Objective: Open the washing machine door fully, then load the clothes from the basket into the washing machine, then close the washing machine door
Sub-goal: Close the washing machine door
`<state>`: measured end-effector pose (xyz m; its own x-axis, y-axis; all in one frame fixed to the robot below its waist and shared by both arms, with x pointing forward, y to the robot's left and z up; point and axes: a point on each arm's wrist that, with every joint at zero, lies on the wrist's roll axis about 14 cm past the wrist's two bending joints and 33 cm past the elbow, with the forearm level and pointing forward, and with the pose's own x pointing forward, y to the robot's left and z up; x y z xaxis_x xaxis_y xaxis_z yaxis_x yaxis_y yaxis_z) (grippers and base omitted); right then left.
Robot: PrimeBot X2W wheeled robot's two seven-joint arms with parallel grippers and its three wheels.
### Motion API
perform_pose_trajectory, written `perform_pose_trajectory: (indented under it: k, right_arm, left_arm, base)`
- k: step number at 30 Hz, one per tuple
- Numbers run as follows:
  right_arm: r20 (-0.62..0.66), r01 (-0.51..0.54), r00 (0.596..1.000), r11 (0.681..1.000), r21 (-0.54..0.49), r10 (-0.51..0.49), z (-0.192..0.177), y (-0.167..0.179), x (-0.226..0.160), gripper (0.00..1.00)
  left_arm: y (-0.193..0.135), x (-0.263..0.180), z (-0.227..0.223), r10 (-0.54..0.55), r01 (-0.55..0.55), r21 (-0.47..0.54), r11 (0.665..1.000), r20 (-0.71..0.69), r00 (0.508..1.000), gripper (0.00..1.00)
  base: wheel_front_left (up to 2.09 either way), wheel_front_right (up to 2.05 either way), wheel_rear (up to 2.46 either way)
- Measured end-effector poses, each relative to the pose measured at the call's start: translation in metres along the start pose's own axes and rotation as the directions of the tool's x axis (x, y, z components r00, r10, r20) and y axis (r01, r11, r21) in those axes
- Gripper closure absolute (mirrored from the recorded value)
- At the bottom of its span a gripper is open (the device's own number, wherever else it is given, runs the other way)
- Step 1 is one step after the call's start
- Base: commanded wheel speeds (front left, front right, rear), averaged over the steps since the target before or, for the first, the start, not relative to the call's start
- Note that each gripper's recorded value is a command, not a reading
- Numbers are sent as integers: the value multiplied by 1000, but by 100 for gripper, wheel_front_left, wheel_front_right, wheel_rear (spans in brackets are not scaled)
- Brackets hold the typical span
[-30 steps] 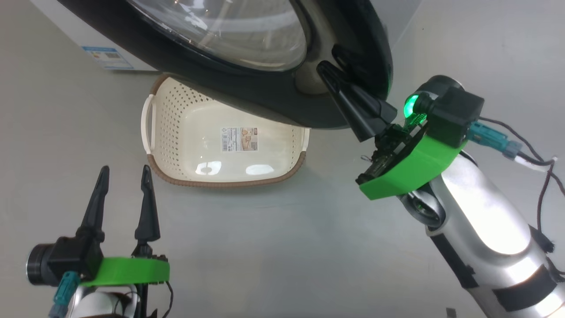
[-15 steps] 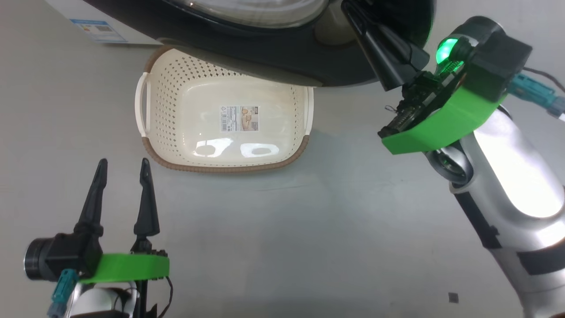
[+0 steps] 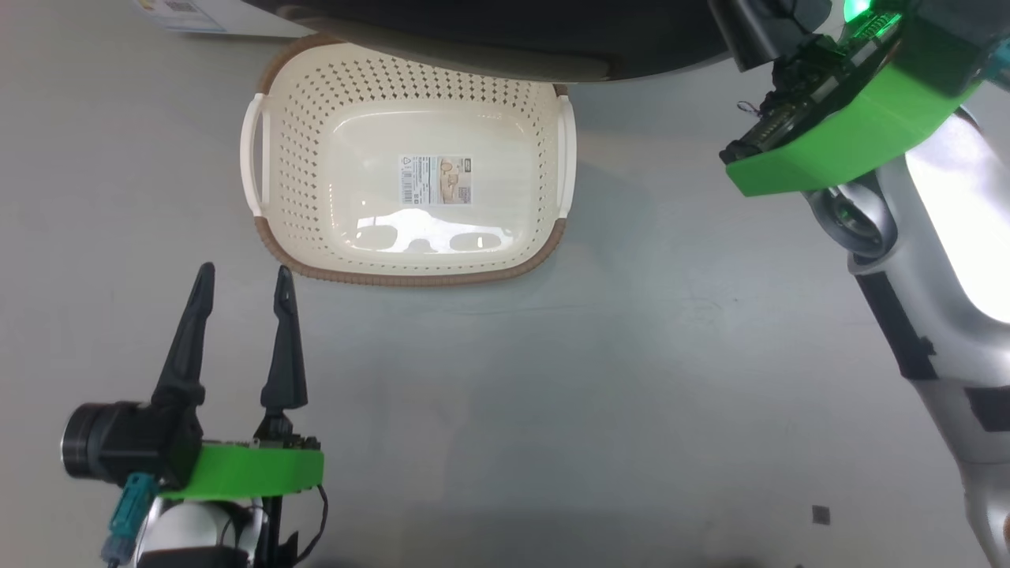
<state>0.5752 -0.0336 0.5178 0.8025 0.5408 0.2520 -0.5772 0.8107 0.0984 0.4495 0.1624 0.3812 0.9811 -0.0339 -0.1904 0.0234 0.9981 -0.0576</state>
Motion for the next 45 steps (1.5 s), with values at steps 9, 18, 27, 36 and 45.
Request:
perform_pose_trajectory:
  k: [9, 18, 27, 36, 45]
  right_arm:
    - [15, 7, 1000, 999, -43, -6, 5, -15, 13, 100]
    - [44, 40, 998, 993, -114, -36, 22, -41, 24, 100]
    - [26, 57, 998, 990, -126, -54, 6, -60, 40, 100]
    - [8, 51, 999, 989, -139, -50, 1, -60, 43, 100]
    - [48, 72, 997, 981, -180, -64, 32, -64, 32, 100]
  left_arm:
    - [-8, 3, 6, -22, 22, -3, 1000, 21, 1000, 0]
    - [-6, 2, 7, -17, 17, -1, 1000, 24, 1000, 0]
    - [8, -2, 2, 21, -21, 15, 1000, 7, 1000, 0]
    - [10, -4, 5, 31, -32, 15, 999, 11, 999, 0]
    - [-1, 0, 12, 3, -2, -5, 1000, 32, 999, 0]
  base:
    - [0, 0, 0]
    - [0, 0, 0]
    - [0, 0, 0]
    - [0, 0, 0]
    - [0, 0, 0]
